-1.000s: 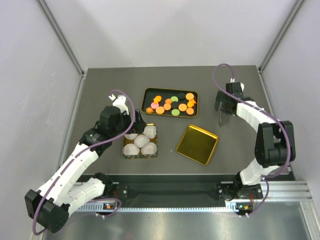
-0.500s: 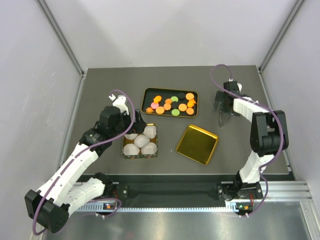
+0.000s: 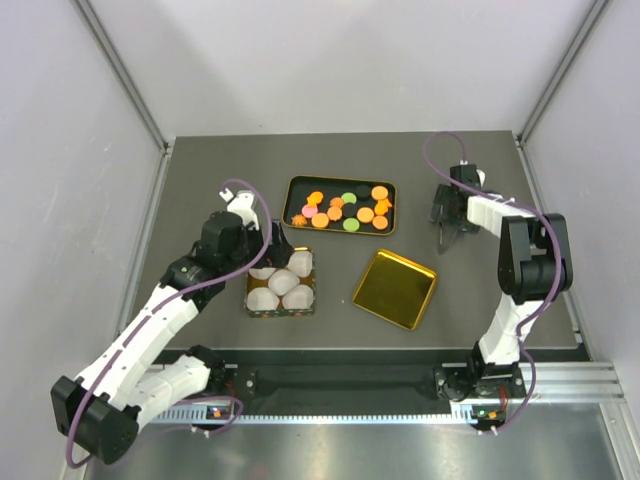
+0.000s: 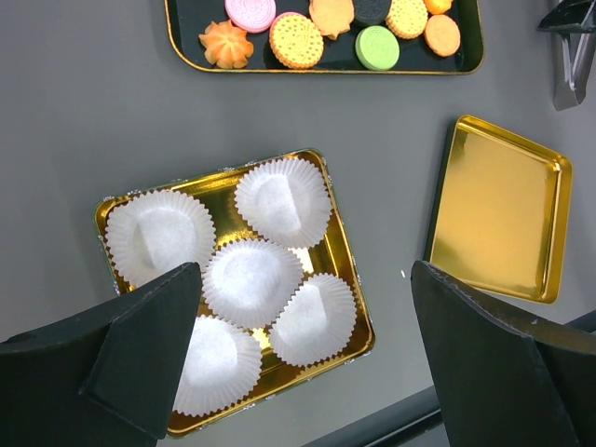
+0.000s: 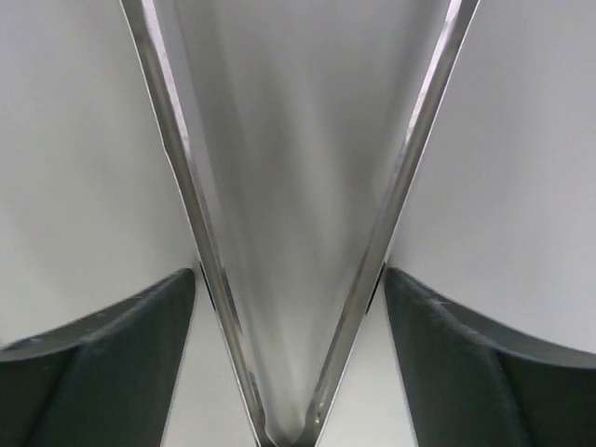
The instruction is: Pack the cookies
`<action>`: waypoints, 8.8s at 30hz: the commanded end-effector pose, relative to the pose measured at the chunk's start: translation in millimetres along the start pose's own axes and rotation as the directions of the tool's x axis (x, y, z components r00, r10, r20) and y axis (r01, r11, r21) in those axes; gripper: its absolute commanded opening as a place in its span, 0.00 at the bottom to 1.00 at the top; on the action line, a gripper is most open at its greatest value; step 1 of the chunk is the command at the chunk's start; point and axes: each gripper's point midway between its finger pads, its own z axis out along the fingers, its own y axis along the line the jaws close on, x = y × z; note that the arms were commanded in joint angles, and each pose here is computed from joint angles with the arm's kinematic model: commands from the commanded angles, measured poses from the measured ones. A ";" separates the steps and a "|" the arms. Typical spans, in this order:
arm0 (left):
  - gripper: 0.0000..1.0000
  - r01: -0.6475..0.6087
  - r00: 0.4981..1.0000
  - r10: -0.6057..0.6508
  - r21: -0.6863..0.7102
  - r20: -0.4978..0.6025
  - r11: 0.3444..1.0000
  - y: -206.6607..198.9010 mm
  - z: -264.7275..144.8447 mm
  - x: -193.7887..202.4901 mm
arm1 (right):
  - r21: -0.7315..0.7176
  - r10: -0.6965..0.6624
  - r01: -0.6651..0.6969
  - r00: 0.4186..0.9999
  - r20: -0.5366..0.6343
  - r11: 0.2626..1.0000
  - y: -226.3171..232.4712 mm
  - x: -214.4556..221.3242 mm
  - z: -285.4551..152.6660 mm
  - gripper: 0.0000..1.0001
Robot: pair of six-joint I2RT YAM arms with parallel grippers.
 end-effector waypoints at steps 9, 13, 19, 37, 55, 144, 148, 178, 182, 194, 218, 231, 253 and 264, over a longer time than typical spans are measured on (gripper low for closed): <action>0.99 0.001 1.000 -0.001 0.000 0.014 1.000 -0.6 1.7 -5.0 | -0.058 0.037 -0.033 0.997 0.073 0.998 7.7 -33.1 -16.5 0.51; 0.99 0.001 1.000 -0.001 -0.003 0.015 1.000 -0.1 2.1 -5.3 | -0.079 0.027 -0.015 0.988 0.154 0.997 12.1 -62.2 -56.5 0.49; 0.99 0.001 1.000 -0.001 -0.005 0.014 1.000 0.2 1.9 -5.3 | -0.135 0.007 0.028 0.969 0.246 0.990 26.2 -82.5 -119.8 0.48; 0.99 0.011 0.999 -0.007 -0.080 0.049 0.997 13.2 -24.1 -9.7 | -0.360 -0.247 0.361 0.913 0.324 0.861 159.8 -13.2 -225.3 0.43; 0.99 0.012 0.999 -0.005 -0.145 0.050 0.989 30.6 -30.7 4.4 | -0.341 -0.427 0.511 0.855 0.293 0.789 215.6 40.7 -213.7 0.40; 0.99 0.008 1.000 -0.004 -0.142 0.031 0.990 31.1 -25.1 10.1 | -0.325 -0.471 0.528 0.849 0.240 0.785 196.8 36.8 -203.0 0.34; 0.99 0.010 0.999 -0.005 -0.145 0.037 0.989 31.3 -26.0 8.7 | -0.368 -0.465 0.528 0.849 0.251 0.765 202.9 38.0 -213.2 0.31; 0.99 0.113 0.903 -0.013 -0.209 0.429 0.971 7.1 -126.4 -153.9 | -0.682 -0.589 0.625 0.732 0.342 0.380 328.2 182.9 -337.0 0.31; 0.99 0.118 0.897 -0.016 -0.203 0.441 0.972 6.3 -132.2 -156.2 | -0.691 -0.599 0.622 0.728 0.335 0.370 336.8 194.0 -332.2 0.31; 0.99 0.109 0.904 -0.013 -0.201 0.428 0.973 6.9 -128.5 -150.5 | -0.687 -0.616 0.625 0.719 0.321 0.372 348.1 206.4 -319.0 0.37; 0.99 0.109 0.905 -0.020 -0.186 0.424 0.976 5.3 -126.2 -146.9 | -0.685 -0.538 0.624 0.749 0.387 0.377 333.4 171.8 -354.6 0.48; 0.99 0.104 0.909 -0.023 -0.172 0.417 0.980 2.6 -122.9 -146.1 | -0.568 -0.453 0.577 0.816 0.360 0.588 267.9 96.8 -307.4 0.48; 0.99 0.097 0.925 -0.017 -0.192 0.379 0.977 8.4 -110.8 -132.0 | -0.483 -0.497 0.548 0.833 0.242 0.683 267.1 86.4 -211.0 0.46; 0.99 0.091 0.929 -0.011 -0.198 0.370 0.976 9.9 -106.9 -128.9 | -0.495 -0.503 0.536 0.838 0.213 0.683 272.7 90.6 -197.3 0.43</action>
